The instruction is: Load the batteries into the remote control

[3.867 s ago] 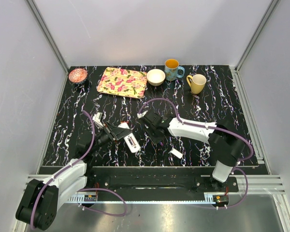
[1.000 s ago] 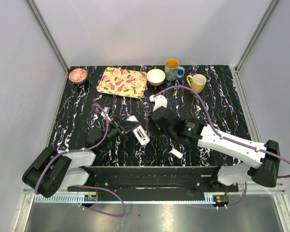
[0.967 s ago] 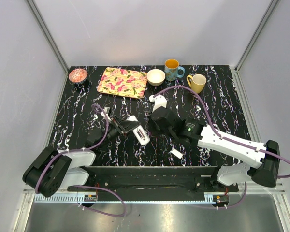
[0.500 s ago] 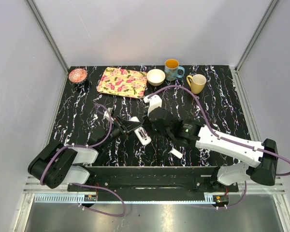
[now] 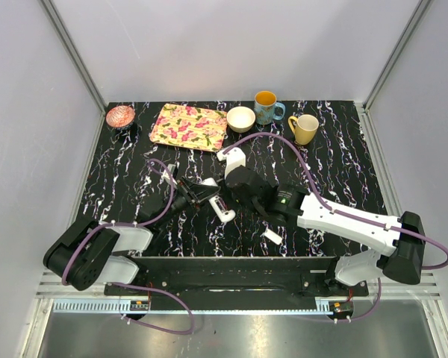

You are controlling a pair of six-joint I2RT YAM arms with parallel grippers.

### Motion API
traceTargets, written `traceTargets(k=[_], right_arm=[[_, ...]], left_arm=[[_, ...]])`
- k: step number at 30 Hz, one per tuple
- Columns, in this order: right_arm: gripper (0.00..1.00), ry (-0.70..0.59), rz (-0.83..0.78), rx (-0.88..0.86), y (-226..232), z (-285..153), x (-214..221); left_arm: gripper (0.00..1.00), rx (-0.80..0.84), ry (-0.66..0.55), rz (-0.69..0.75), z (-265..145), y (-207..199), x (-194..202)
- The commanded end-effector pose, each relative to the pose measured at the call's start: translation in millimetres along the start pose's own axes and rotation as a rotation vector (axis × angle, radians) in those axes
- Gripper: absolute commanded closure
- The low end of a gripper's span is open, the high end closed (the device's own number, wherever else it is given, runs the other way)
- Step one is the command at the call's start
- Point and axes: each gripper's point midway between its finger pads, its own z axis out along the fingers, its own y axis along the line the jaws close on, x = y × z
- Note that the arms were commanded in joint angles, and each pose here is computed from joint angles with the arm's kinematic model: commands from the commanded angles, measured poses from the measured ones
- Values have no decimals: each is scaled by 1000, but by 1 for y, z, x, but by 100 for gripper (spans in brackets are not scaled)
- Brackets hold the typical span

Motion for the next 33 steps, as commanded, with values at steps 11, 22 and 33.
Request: traceTargets(k=[11, 22, 33], right_arm=[[100, 27, -24, -13, 4, 5, 12], [100, 145, -62, 7, -4, -2, 36], [100, 218, -17, -15, 0, -4, 58]], left_arm=[[100, 261, 4, 110, 2, -74, 0], [100, 255, -2, 156, 2, -80, -1], [100, 261, -4, 181, 5, -89, -2]])
